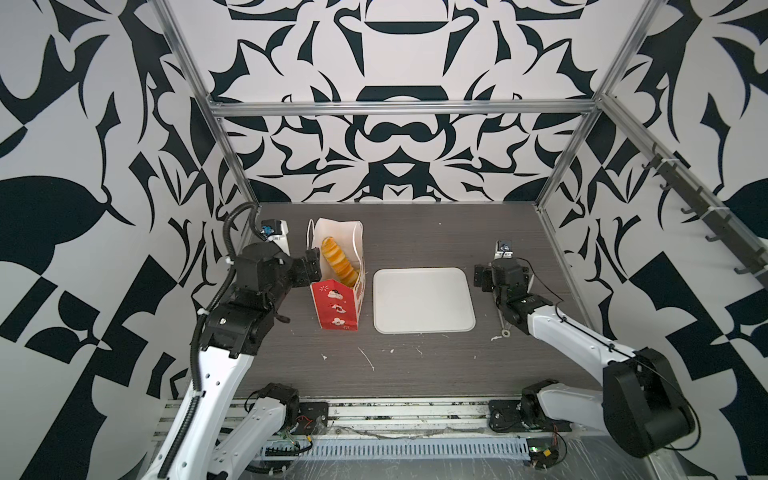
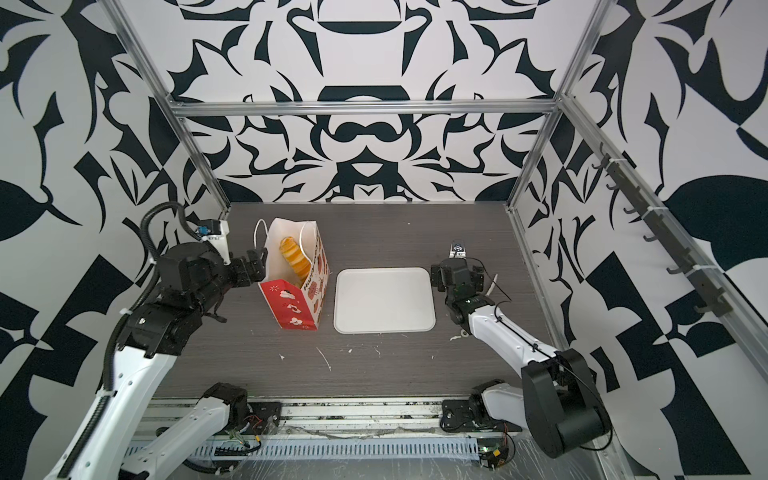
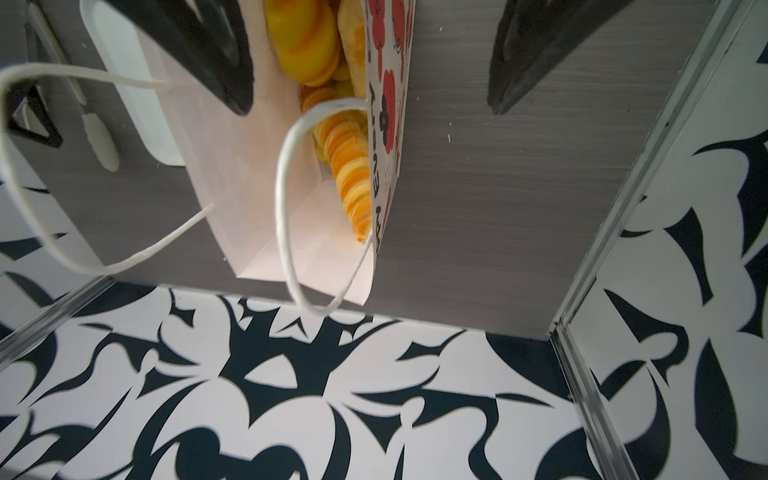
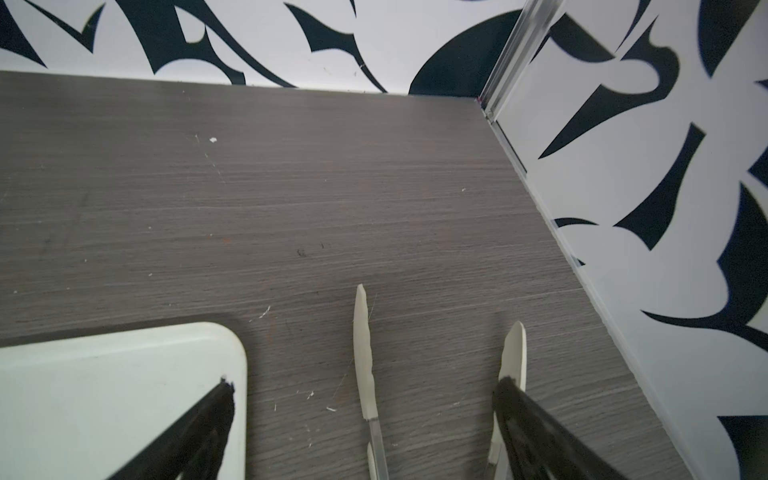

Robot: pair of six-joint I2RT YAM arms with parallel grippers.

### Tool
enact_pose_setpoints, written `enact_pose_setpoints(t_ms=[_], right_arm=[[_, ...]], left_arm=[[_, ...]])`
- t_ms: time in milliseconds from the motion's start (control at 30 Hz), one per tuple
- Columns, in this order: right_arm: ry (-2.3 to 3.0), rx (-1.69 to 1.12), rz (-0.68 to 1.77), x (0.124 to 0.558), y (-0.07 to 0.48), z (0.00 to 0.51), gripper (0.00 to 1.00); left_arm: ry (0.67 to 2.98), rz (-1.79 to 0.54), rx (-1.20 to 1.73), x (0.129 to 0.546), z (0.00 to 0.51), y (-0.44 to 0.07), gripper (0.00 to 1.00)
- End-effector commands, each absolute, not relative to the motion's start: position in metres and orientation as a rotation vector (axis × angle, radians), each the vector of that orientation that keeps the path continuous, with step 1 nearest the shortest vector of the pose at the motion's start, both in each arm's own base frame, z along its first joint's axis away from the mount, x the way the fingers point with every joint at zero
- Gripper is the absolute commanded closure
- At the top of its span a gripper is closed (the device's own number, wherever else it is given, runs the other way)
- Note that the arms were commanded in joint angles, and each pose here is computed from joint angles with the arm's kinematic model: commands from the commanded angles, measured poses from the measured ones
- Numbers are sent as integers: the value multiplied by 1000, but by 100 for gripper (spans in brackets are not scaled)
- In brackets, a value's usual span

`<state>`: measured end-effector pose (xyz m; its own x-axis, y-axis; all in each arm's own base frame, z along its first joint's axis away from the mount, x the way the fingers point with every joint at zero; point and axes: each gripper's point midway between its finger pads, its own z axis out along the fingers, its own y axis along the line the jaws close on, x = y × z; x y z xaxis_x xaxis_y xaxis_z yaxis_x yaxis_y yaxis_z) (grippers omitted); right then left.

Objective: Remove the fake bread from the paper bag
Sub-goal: 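Reach the left gripper to the bag rim while the right moves toward the tongs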

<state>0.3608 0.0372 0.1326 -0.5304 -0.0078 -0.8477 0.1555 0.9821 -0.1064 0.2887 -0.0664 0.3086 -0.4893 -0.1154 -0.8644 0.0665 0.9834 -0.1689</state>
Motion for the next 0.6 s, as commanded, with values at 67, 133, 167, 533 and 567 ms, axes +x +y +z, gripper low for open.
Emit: enact_pose_setpoints(t_ms=[67, 133, 167, 533, 567], right_arm=[[2088, 135, -162, 367, 42, 144, 0], [2094, 134, -166, 367, 41, 141, 0], [2098, 135, -167, 367, 41, 140, 0], [2132, 118, -165, 372, 45, 128, 0], [2132, 116, -162, 373, 46, 128, 0]], left_arm=[[2156, -127, -24, 307, 288, -72, 10], [2171, -96, -32, 317, 284, -73, 13], [2176, -83, -35, 321, 283, -73, 14], [2160, -67, -63, 335, 287, -74, 53], [2160, -68, -66, 335, 287, -74, 57]])
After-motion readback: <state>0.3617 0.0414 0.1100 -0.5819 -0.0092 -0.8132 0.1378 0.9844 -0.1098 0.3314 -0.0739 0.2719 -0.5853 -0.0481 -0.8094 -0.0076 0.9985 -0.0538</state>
